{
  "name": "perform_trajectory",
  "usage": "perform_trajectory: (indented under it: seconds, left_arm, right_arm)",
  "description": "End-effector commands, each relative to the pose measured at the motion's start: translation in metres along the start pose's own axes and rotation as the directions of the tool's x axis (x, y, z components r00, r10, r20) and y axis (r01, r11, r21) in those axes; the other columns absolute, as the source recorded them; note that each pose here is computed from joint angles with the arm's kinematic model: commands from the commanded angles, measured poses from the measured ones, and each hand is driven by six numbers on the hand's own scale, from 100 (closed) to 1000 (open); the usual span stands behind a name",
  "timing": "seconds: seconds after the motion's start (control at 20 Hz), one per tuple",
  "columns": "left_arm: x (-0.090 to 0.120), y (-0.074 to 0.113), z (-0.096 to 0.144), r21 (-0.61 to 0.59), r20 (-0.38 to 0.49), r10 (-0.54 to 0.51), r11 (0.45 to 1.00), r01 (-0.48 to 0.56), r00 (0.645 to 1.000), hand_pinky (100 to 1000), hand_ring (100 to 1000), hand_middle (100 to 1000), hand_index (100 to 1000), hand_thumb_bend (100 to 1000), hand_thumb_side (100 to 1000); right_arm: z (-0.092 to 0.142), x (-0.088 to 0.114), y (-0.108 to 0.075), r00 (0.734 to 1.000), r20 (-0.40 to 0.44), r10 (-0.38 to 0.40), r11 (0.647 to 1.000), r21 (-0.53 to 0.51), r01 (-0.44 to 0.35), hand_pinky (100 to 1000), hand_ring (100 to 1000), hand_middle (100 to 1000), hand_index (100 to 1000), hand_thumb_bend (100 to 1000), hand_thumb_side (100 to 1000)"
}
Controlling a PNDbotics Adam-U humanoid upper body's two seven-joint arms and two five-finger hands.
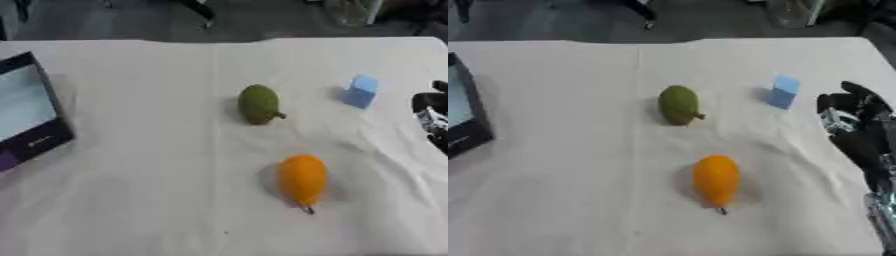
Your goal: Pick up the objects with one hand, pass them to the other hand, and then place them into the box on the other side of the table.
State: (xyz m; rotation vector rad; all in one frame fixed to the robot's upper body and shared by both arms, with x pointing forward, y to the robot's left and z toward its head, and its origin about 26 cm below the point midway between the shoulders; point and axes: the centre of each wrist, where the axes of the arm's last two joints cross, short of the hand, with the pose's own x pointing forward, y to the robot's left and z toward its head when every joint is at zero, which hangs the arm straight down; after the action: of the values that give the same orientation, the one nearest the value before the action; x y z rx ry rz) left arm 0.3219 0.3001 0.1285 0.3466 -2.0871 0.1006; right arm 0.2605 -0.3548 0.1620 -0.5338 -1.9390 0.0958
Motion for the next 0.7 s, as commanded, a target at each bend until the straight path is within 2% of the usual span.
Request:
perform_trajectory:
  seconds: [0.05, 0.4, 0.7]
  left_arm:
    - [0.008, 0.008, -0.007, 0.003, 0.034, -0.027, 1.0, 0.027, 0.999, 821, 746, 826, 838, 577, 605]
    - [0.012, 0.003, -0.011, -0.005, 0.05, -0.012, 1.0, 0.012, 0.999, 821, 746, 827, 838, 577, 604]
    - [0.017, -0.003, -0.016, -0.02, 0.07, 0.02, 1.0, -0.018, 0.997, 821, 748, 827, 838, 577, 601]
  right_arm:
    - [-0.012, 0.019, -0.02, 0.996, 0.039, 0.083, 0.996, 0.039, -0.084, 799, 853, 770, 886, 340, 461]
    - [-0.046, 0.056, -0.063, 0.974, 0.004, 0.224, 0.964, 0.149, -0.222, 809, 868, 789, 886, 399, 425]
    - [-0.076, 0.065, -0.09, 0.944, -0.034, 0.327, 0.923, 0.226, -0.311, 817, 871, 798, 888, 416, 435]
